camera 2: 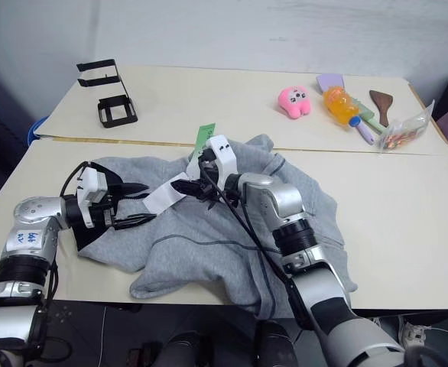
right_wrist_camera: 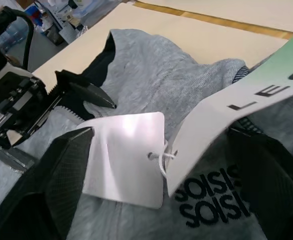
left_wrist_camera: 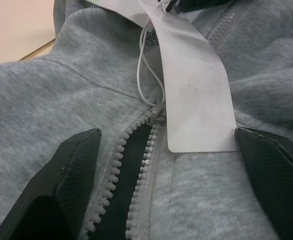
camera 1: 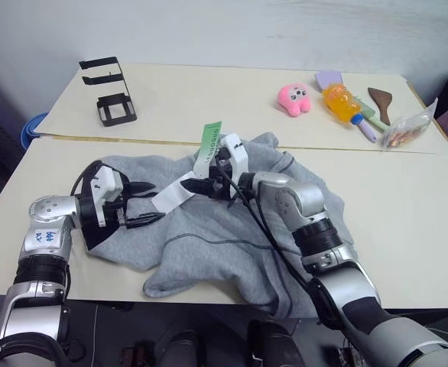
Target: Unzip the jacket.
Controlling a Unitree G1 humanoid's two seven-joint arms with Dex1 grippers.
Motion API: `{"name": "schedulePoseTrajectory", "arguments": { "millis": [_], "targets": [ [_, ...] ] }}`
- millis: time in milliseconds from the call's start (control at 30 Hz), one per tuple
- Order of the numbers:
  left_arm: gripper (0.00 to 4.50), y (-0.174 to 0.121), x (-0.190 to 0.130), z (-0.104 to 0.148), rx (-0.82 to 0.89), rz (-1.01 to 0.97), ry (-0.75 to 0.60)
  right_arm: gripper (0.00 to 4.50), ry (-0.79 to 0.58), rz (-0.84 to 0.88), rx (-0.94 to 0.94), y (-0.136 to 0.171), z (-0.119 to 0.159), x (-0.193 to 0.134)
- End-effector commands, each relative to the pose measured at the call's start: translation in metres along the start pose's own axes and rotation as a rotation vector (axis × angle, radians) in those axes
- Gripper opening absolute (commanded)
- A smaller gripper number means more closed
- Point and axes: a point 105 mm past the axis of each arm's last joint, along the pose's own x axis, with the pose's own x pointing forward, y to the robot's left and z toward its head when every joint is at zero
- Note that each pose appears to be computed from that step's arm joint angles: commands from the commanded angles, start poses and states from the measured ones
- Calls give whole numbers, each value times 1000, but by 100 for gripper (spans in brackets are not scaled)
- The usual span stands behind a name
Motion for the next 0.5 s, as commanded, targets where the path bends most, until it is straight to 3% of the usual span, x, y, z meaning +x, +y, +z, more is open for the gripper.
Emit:
{"name": "schedulePoseTrajectory", "arguments": {
  "millis": [33,333,500],
  "targets": [
    [450,1,0,7,27,3,-17,328,-80,33,-69,7,20,-1],
    [450,-7,14,13,12,-24,-54,4,-221,-29,-237,-2,42,-46],
    [450,-9,20,17,10,-39,-68,1,-314,-76,-214,-13,51,-62]
  ]
}}
